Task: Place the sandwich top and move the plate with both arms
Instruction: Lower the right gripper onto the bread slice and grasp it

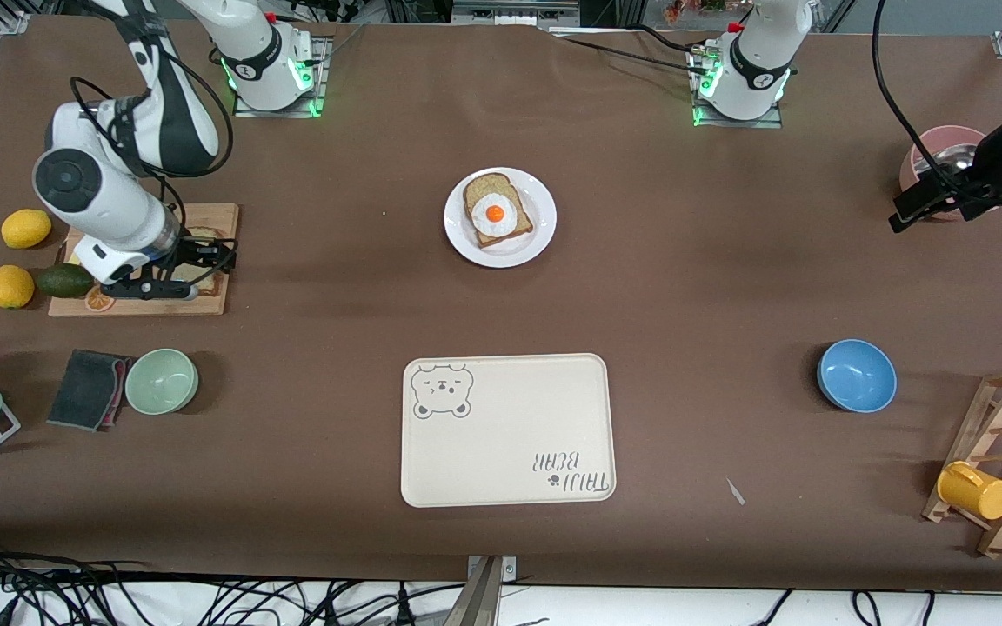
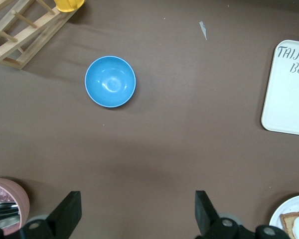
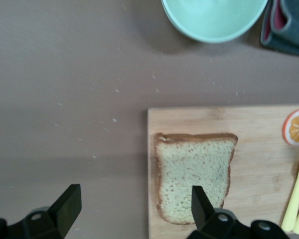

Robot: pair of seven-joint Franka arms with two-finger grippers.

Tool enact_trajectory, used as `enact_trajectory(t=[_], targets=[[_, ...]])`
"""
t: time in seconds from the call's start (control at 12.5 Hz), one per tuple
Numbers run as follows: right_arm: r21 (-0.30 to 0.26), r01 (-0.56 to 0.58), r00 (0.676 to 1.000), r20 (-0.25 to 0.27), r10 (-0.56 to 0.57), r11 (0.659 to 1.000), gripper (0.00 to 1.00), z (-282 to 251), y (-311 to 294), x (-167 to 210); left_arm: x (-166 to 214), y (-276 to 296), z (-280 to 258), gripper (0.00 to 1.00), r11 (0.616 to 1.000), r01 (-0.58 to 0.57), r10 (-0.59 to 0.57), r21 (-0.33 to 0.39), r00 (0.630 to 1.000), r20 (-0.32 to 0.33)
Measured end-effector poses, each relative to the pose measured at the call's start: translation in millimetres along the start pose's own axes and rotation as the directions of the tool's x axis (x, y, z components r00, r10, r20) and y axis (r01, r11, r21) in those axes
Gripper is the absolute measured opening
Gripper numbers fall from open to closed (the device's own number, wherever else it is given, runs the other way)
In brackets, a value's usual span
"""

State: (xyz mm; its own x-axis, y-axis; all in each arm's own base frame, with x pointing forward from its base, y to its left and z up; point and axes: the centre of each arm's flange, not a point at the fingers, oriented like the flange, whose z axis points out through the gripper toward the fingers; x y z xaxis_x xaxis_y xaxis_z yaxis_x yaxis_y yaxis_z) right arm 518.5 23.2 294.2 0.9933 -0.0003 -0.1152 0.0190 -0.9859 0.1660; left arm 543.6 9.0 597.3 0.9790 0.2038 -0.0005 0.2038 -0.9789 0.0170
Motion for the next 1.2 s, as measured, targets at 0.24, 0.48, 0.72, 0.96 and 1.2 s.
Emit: enact_trajectory(t=[0.24, 0.48, 0.72, 0.96, 1.2], targets=[[-0.126, 0.028, 0.999, 0.042, -0.023, 0.992, 0.93, 37, -2, 0, 1, 5, 3, 1.0, 1.0, -0.009, 0.009, -0.004, 1.0, 0.004], [-0.156, 0.033, 0.997, 0.071, -0.022, 0.987, 0.87, 52, -3, -2, -1, 20, 4, 1.0, 1.0, -0.021, 0.021, -0.013, 1.0, 0.009], [-0.161, -0.001, 0.996, 0.09, 0.016, 0.987, 0.78, 63, -4, -3, -3, 27, 5, 1.0, 1.0, -0.025, 0.025, -0.017, 1.0, 0.011], [-0.169, -0.002, 0.993, 0.114, 0.021, 0.986, 0.76, 77, -6, -4, -1, 22, 5, 1.0, 1.0, -0.012, 0.012, -0.017, 1.0, 0.011], [-0.173, 0.006, 0.991, 0.135, 0.018, 0.985, 0.74, 88, -7, -6, -1, 20, 5, 1.0, 1.0, -0.007, 0.007, -0.017, 1.0, 0.011]])
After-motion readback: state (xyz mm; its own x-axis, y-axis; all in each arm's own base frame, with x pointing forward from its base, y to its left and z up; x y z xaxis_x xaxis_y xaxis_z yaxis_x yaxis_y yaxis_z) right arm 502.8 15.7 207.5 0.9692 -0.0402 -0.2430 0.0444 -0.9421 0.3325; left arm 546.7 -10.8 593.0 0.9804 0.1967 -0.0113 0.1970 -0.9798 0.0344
